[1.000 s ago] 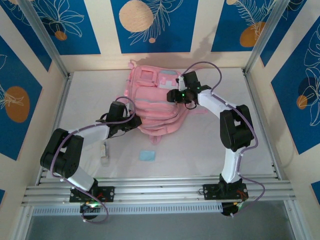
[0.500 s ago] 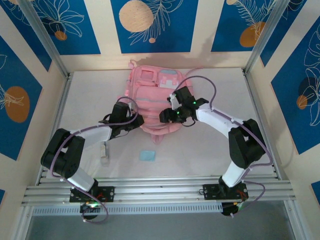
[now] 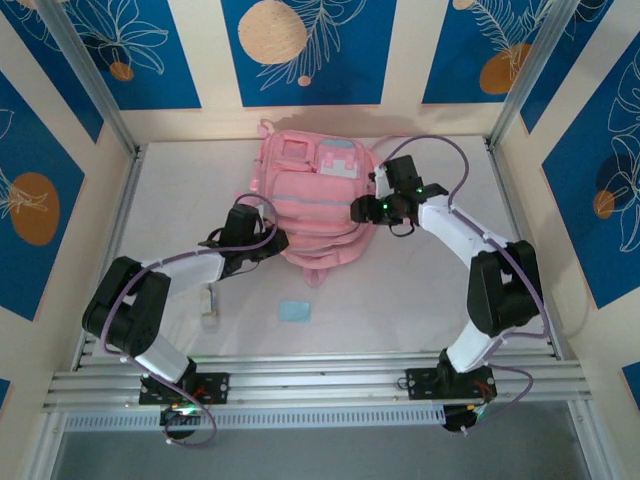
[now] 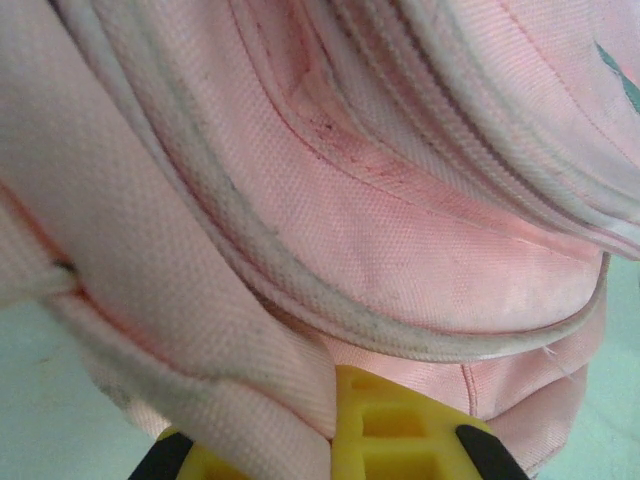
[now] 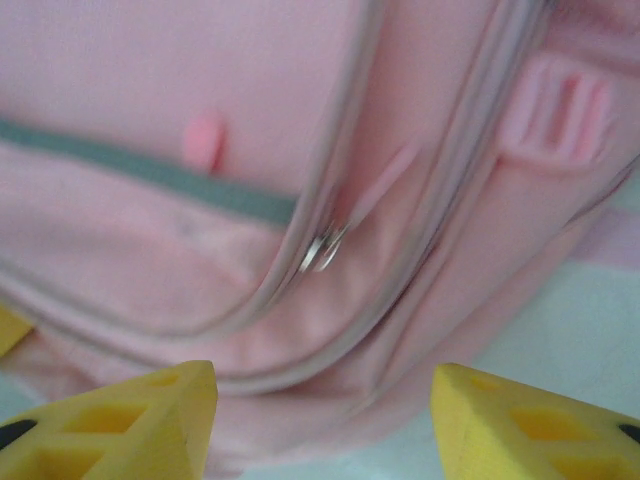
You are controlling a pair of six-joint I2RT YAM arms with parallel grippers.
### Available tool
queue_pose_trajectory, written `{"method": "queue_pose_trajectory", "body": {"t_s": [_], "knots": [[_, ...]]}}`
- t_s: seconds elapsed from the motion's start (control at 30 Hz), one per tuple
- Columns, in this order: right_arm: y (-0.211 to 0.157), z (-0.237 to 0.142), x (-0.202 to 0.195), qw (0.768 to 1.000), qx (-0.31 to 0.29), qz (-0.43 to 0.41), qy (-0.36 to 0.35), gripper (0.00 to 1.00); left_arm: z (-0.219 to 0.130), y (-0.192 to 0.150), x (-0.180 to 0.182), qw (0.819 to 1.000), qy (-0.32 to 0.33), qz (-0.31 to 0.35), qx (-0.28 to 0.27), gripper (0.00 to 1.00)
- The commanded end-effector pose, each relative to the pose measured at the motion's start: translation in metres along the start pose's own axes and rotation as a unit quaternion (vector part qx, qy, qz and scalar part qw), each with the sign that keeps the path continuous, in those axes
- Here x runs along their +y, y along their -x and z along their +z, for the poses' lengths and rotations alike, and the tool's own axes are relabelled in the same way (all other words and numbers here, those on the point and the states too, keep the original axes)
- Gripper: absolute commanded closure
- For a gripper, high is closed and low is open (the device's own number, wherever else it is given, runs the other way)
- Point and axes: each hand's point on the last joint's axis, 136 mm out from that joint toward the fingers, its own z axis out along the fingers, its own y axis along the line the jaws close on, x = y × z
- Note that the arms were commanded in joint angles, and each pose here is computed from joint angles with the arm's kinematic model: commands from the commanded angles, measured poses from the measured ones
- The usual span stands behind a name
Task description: Pack the student bag
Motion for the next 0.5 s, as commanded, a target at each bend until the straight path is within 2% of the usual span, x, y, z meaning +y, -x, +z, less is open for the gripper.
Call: {"method": "queue_pose_trajectory", "body": {"t_s": [0.0,0.23,0.33,0.47], "knots": [[0.033,0.009,0.007,0.998,-0.039,-0.032,0.025,0.41,-0.011,0.029,-0.033,0.997,-0.045,0.032,-0.051,1.00],[0.055,0.041,0.020,0.995,-0.041,-0.082,0.031,0.41,-0.005,0.025,-0.033,0.997,-0.053,0.023,-0.043,1.00],[0.045,0.054,0.032,0.994,-0.020,-0.100,0.042,0.42,-0.006,0.026,-0.034,0.997,-0.053,0.023,-0.042,1.00],[0.011,0.055,0.054,0.991,0.019,-0.120,0.059,0.43,-0.006,0.027,-0.036,0.997,-0.057,0.023,-0.044,1.00]]}}
